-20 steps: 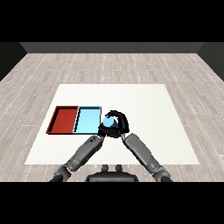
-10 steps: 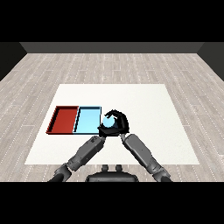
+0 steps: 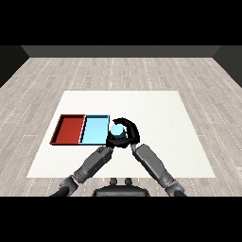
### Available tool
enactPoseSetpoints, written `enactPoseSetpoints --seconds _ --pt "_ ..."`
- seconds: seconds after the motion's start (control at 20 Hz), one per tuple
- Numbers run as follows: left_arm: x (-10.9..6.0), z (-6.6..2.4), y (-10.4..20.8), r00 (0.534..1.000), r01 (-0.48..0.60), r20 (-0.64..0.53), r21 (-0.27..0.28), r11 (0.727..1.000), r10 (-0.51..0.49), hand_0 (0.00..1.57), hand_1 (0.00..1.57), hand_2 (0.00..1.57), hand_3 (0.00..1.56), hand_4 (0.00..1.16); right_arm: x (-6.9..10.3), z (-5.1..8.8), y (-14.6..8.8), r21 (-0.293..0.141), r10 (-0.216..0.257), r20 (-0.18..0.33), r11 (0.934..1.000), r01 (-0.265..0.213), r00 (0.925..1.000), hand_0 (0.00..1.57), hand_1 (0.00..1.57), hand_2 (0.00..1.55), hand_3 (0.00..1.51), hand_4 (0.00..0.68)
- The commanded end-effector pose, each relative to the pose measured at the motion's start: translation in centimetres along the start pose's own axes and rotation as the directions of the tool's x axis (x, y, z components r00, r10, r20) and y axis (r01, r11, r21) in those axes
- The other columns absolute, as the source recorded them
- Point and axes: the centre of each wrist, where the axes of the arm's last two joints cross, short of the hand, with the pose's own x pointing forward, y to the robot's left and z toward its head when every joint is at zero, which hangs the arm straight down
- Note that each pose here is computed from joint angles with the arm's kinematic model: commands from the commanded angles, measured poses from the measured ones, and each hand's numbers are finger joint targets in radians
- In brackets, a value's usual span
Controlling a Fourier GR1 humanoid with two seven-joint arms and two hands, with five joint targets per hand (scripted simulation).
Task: Pick the blue can and put it in the blue box
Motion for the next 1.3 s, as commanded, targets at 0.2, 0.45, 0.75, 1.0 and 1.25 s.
enactPoseSetpoints --seconds 0.2,0.45,0.75,1.0,1.25 --pt "1.6 -2.15 -0.4 0.999 0.004 0.045 -0.011 1.000 -0.004 1.57 1.57 1.57 1.54 1.12 1.1 1.6 0.1 0.048 0.043 -0.008 0.9979 -0.043 0.9990 0.00 0.00 0.00 0.00 0.000" --pt "-0.8 0.55 0.3 0.998 0.048 0.038 0.024 0.999 -0.049 1.57 1.57 1.57 1.52 1.14 0.7 0.8 -2.7 -0.009 0.036 -0.009 0.9993 -0.036 0.9993 0.00 0.00 0.00 0.00 0.000" --pt "-0.1 -0.16 1.3 0.997 0.063 0.039 0.043 0.997 -0.064 1.57 1.57 1.57 1.54 1.15 1.3 2.9 -5.6 -0.059 -0.009 0.071 0.9982 0.013 0.9974 0.00 0.00 0.00 0.00 0.000" --pt "1.7 -2.17 3.9 0.985 0.151 0.071 0.113 0.982 -0.159 1.57 1.57 1.57 1.53 1.15 2.8 4.6 -11.2 -0.202 -0.110 0.176 0.9687 0.145 0.9783 0.00 0.00 0.00 0.00 0.000" --pt "4.4 -3.88 8.9 0.954 0.286 0.045 0.167 0.944 -0.297 1.57 1.57 1.57 1.52 1.14 3.1 4.4 -13.1 -0.266 -0.116 0.172 0.9507 0.160 0.9782 0.00 0.00 0.00 0.00 0.000"
